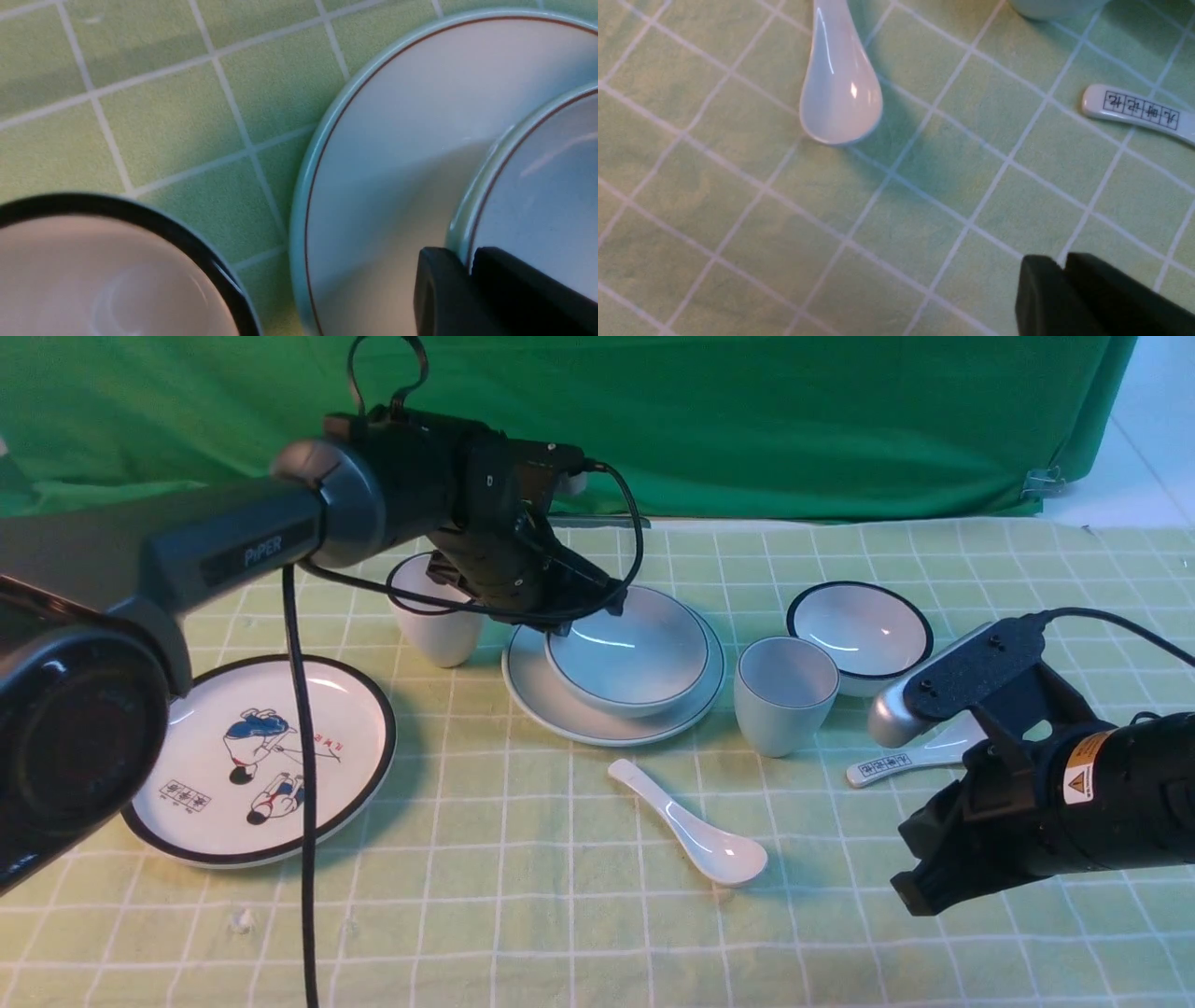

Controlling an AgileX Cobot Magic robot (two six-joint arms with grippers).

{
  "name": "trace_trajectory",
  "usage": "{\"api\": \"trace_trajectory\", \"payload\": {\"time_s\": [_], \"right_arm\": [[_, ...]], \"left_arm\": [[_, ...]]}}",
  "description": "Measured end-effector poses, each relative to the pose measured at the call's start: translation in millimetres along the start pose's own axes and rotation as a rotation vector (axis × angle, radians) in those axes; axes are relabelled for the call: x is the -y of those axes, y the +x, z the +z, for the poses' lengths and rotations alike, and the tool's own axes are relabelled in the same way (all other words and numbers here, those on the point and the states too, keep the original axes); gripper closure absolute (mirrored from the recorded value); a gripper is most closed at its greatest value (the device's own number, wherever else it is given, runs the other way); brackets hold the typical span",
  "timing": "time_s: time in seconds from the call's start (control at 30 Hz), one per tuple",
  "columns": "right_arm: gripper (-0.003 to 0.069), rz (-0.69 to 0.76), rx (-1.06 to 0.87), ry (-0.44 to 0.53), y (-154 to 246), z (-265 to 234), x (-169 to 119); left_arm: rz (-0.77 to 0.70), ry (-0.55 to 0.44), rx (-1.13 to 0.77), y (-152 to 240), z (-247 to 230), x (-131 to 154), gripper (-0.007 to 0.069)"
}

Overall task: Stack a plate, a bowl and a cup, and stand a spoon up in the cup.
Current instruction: Use the left arm to put the blue rice bowl into the blue large plate in the middle, then use the right arm to grab a blue teacup

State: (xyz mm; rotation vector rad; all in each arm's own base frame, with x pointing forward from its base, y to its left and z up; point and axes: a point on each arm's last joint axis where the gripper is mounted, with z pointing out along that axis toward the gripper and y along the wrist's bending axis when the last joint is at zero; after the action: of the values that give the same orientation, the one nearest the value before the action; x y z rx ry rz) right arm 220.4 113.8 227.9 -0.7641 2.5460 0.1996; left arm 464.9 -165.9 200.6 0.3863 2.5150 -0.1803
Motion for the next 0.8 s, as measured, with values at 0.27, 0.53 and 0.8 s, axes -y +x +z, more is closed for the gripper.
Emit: {"api": "trace_trajectory", "payload": {"time_s": [0.27,0.53,0.8], "right_arm": [[0.0477,0.001,-0.002,0.001,-1,4,1],[0.0349,0.026,-0.084,-0.007,2,28,2],[0.0338,0.061,-0.045,-0.002,-15,26,4]], "left_arm": [[-0.033,-0.057,0.036,-4,-3,-5,0.0279],[-0.052,-0.053,0.113,-24,-70,-2,0.031],[-0.002,0.059,0.339,-23,-228,11,0.0585]]}}
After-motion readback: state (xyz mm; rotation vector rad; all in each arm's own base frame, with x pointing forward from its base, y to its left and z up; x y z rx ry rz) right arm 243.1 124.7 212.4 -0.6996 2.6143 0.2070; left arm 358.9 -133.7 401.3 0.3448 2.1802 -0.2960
